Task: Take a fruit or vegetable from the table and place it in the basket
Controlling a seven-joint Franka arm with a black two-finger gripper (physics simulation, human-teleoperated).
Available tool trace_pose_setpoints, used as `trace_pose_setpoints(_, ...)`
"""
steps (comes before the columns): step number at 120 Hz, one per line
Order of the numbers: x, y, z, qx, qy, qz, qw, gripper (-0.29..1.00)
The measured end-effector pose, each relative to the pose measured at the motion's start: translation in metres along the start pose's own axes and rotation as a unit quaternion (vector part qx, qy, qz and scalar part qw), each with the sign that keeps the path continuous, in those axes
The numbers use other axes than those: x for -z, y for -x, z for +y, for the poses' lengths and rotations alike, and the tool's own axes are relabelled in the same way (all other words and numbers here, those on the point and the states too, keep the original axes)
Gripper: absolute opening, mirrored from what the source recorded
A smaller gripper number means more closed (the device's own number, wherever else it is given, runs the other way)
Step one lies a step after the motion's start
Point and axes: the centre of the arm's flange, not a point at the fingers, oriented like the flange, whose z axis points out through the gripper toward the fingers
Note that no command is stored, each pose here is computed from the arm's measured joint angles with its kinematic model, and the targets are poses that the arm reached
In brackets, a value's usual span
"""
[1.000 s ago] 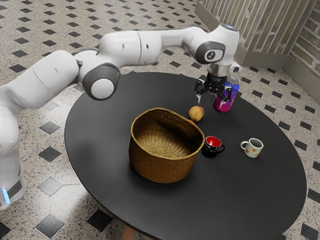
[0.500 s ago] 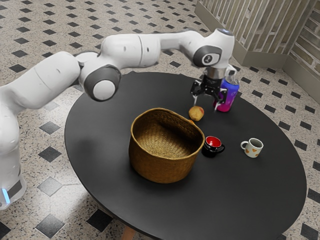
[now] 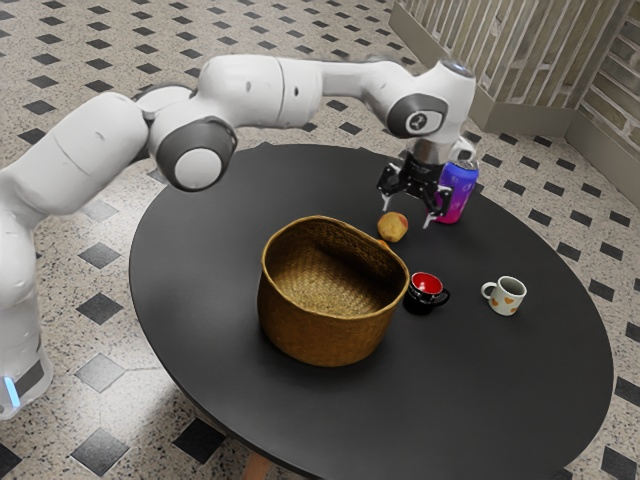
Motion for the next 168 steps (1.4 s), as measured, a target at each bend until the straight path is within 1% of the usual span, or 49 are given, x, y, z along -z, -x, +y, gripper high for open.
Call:
trace_pose_setpoints(17,-0.011,0.003,0.001,-0.004,-0.002,-0.014,1.000,0.70)
trace_pose_setpoints(58,-0.020,0.001,0.000,-0.006,0.000,-0.022,1.000,0.70)
trace_pose_setpoints(168,-0.031,-0.012,-0.012,-0.023,-0.008,-0.023,0.999,0.70)
